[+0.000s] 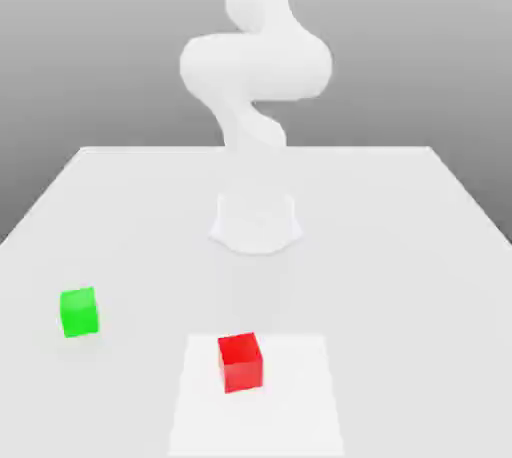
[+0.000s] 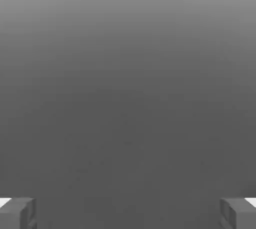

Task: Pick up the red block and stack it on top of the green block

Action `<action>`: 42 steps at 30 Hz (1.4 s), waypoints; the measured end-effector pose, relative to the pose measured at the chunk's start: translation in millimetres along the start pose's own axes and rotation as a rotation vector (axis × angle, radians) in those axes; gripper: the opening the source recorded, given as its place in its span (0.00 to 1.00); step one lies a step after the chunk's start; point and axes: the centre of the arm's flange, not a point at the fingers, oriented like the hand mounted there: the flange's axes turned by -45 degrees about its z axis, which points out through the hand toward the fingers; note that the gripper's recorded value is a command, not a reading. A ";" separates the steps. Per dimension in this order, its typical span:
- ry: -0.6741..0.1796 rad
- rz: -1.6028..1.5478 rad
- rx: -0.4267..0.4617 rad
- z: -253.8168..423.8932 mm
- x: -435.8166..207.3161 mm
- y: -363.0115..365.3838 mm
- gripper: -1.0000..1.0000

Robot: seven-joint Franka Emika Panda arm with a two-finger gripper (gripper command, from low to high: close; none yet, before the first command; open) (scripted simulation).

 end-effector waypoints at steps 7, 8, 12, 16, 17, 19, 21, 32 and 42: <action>-0.277 -0.119 -0.062 172.1 -67.1 -0.3 0.50; -0.315 -0.132 -0.061 192.9 -81.5 1.3 0.50; -0.471 -0.179 -0.026 266.7 -150.3 7.6 0.50; -0.608 -0.210 0.049 317.6 -227.7 8.3 0.50; -0.638 -0.216 0.074 326.3 -246.8 7.1 0.50; -0.685 -0.224 0.122 339.6 -280.5 3.0 0.50; -0.697 -0.226 0.137 349.8 -294.8 0.9 0.50; -0.705 -0.225 0.140 392.6 -336.9 -1.3 0.00; -0.699 -0.221 0.140 370.8 -313.0 0.3 0.00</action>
